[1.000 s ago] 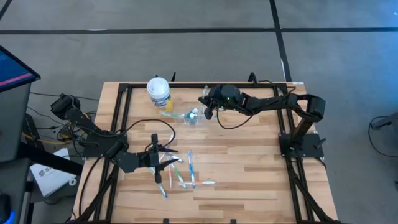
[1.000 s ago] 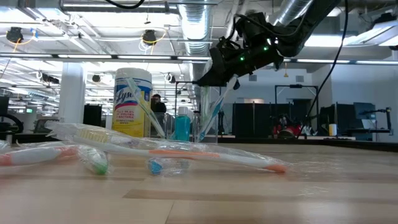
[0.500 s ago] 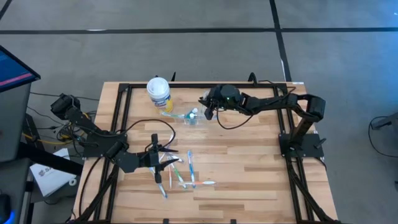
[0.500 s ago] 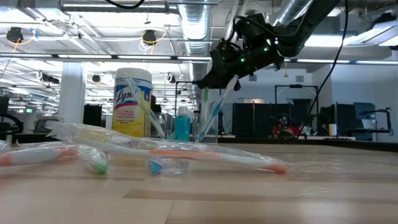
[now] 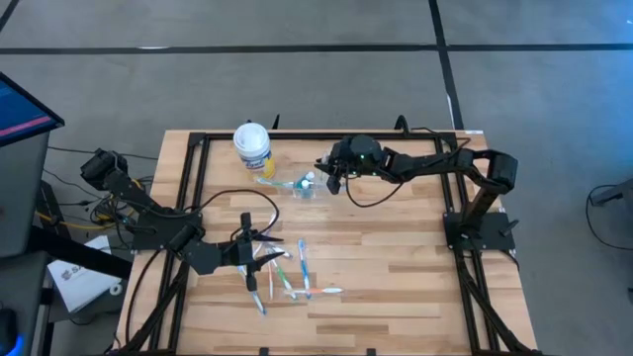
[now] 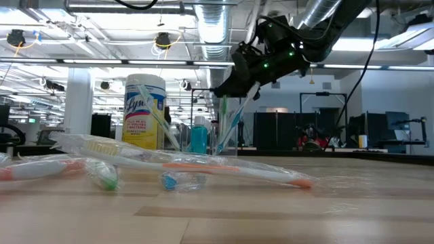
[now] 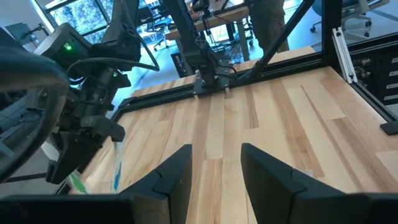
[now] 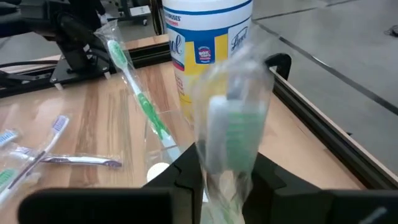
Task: Pick & Place toothbrushing station
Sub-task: Put the green toothbrush into the transparent organizer
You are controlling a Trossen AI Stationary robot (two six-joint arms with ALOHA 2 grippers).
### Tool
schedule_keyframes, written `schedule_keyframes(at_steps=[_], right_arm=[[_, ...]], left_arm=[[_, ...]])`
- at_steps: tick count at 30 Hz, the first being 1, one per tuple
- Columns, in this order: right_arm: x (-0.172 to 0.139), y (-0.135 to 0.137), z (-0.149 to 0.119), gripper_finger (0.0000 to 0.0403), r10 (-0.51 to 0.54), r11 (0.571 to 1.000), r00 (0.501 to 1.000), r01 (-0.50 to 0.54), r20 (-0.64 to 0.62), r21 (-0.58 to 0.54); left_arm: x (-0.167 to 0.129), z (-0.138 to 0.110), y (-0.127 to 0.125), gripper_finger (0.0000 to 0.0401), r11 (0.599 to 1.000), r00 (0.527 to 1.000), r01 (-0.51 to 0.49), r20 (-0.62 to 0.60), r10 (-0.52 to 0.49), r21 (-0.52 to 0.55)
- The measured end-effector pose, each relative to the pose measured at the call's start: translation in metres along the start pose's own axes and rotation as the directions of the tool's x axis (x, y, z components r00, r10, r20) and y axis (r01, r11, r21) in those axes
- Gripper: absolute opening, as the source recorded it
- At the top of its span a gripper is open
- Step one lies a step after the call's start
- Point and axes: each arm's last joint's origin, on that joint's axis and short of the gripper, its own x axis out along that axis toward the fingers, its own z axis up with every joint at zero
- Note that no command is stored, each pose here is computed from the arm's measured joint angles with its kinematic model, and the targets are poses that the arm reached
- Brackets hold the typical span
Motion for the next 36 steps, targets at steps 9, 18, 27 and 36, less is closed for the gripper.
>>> schedule_keyframes(at_steps=[9,18,27,36], right_arm=[[0.0,-0.003,0.0,0.0173,-0.021,1.0,1.0,0.021,0.002,0.003],[-0.004,-0.018,0.005,0.0208,-0.063,0.997,0.998,0.061,0.028,0.045],[-0.004,-0.018,0.004,0.0191,-0.042,0.998,0.999,0.041,0.025,0.046],[-0.032,-0.013,0.03,0.0192,-0.015,0.999,0.998,0.013,0.06,0.033]], left_arm=[[0.0,0.0,0.0,0.0131,1.0,1.0,0.003,0.0,-0.003,0.0],[0.0,0.0,0.0,0.0131,1.0,1.0,0.003,0.0,-0.003,0.0],[0.0,0.0,0.0,0.0131,1.0,1.0,0.003,0.0,-0.003,0.0],[0.0,0.0,0.0,0.0131,1.0,1.0,0.015,0.0,-0.015,0.0]])
